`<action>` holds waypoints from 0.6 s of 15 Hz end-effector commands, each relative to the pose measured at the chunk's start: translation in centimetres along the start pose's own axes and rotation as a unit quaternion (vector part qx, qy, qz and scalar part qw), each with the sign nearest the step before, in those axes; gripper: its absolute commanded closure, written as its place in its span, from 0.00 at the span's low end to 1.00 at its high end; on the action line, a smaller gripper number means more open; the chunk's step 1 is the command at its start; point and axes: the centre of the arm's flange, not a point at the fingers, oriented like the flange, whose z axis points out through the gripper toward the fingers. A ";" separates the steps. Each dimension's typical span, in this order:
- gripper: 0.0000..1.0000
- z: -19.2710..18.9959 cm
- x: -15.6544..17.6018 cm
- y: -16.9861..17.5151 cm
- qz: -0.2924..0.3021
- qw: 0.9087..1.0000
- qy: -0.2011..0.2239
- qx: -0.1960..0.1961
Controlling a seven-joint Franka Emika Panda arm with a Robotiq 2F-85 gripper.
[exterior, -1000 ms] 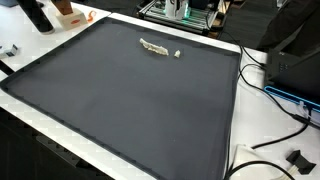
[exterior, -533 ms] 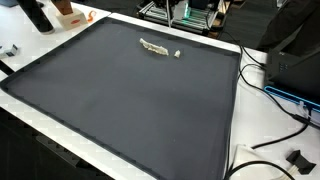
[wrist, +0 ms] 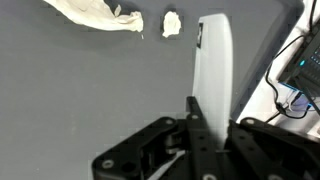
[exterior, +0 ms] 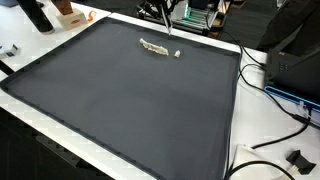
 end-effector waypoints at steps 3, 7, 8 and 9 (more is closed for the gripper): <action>0.99 2.5 -1.5 2.7 0.005 0.999 0.002 0.054; 0.99 3.9 -2.5 4.2 0.018 0.997 0.005 0.073; 0.99 4.1 -2.8 4.5 0.024 0.997 0.006 0.079; 0.99 4.3 -3.0 4.9 0.031 0.996 0.008 0.084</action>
